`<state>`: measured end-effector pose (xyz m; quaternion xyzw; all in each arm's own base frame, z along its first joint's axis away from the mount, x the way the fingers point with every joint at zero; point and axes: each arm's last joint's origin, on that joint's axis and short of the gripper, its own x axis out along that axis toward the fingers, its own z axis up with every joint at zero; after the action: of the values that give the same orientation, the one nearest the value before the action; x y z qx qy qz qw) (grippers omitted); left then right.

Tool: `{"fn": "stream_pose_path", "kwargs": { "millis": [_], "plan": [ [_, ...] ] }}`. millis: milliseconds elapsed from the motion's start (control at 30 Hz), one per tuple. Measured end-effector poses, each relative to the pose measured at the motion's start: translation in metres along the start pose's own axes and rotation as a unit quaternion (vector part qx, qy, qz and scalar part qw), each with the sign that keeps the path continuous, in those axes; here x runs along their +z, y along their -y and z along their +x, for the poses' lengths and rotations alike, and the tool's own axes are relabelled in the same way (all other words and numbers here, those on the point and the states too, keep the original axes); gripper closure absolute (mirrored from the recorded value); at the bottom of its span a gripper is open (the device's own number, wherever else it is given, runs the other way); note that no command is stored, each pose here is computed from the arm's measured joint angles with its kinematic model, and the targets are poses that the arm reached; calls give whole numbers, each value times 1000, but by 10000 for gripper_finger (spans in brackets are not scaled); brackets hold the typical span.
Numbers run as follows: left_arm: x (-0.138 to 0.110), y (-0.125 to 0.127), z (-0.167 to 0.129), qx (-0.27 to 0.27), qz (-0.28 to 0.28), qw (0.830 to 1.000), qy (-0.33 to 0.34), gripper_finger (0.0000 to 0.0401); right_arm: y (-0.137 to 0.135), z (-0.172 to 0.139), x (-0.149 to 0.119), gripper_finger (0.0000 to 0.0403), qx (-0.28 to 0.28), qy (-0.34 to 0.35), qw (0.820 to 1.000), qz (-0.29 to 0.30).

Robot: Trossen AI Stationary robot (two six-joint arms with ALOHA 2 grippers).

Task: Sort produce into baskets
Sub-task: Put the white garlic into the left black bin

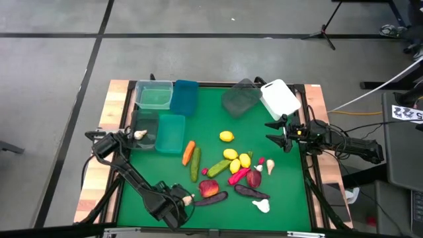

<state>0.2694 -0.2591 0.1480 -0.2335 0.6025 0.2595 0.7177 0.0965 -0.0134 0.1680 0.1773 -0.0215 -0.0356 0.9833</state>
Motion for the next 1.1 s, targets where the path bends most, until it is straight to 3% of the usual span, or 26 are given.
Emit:
{"fn": "stream_pose_path", "kwargs": {
  "millis": [400,700,867,1100],
  "plan": [
    [6,-12,-3,49,-8,999,-8,233,0,0,0,84,0,0,1000,0],
    [25,-15,-8,43,-29,999,-9,252,0,0,0,84,0,0,1000,0],
    [42,-33,-33,62,-65,996,-4,247,0,0,0,84,0,0,1000,0],
    [75,-94,-98,125,-114,984,52,247,0,0,0,84,0,0,1000,-1]
  ]
}}
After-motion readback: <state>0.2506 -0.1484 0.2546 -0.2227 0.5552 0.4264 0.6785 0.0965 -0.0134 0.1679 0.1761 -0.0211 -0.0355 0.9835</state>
